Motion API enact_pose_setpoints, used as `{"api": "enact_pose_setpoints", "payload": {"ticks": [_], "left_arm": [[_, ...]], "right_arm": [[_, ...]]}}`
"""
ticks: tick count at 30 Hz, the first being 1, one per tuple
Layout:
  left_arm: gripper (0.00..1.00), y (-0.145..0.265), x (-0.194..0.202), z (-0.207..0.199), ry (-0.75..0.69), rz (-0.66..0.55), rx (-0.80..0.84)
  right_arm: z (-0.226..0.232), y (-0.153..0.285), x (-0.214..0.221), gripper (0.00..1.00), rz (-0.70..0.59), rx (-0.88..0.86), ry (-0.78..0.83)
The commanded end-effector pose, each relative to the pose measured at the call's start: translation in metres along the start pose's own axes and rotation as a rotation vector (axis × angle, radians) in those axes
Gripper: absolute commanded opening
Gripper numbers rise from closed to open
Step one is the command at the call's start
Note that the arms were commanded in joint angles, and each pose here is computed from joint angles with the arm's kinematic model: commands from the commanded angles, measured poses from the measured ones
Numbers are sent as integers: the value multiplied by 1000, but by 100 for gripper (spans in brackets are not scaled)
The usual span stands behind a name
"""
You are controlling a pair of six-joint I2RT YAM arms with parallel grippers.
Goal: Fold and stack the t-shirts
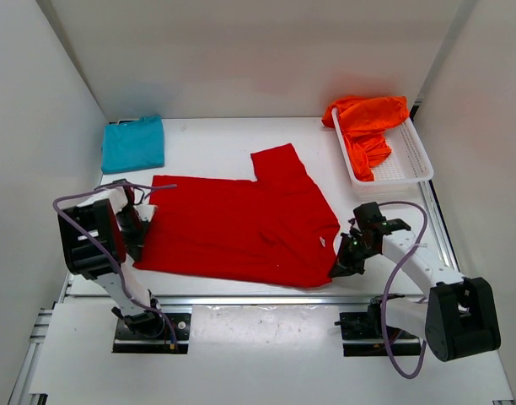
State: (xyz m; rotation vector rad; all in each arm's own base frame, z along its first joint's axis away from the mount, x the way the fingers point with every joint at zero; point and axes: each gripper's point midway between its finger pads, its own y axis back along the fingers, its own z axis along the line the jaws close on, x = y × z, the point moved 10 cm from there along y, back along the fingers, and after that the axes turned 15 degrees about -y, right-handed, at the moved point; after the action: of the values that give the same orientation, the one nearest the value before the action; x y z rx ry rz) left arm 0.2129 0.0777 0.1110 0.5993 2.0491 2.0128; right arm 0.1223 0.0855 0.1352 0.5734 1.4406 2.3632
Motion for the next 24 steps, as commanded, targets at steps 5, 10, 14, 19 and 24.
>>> {"api": "enact_pose_setpoints", "payload": {"ticks": [5,10,14,19,24], "left_arm": [[0,23,44,-1,-35,55,-16],[0,21,50,-20,-72,127,44],[0,16,59,-27,-49,190,14],[25,14,72,-27,-16,225,-24],[65,34,71,-10,47,179,-62]], "right_arm": [[-19,15,3,0,37,184,-50],[-26,22,-1,0,28,168,-31],[-25,22,1,0,43,167,2],[-24,26,4,34,23,183,1],[1,48,-6,69,-92,183,111]]}}
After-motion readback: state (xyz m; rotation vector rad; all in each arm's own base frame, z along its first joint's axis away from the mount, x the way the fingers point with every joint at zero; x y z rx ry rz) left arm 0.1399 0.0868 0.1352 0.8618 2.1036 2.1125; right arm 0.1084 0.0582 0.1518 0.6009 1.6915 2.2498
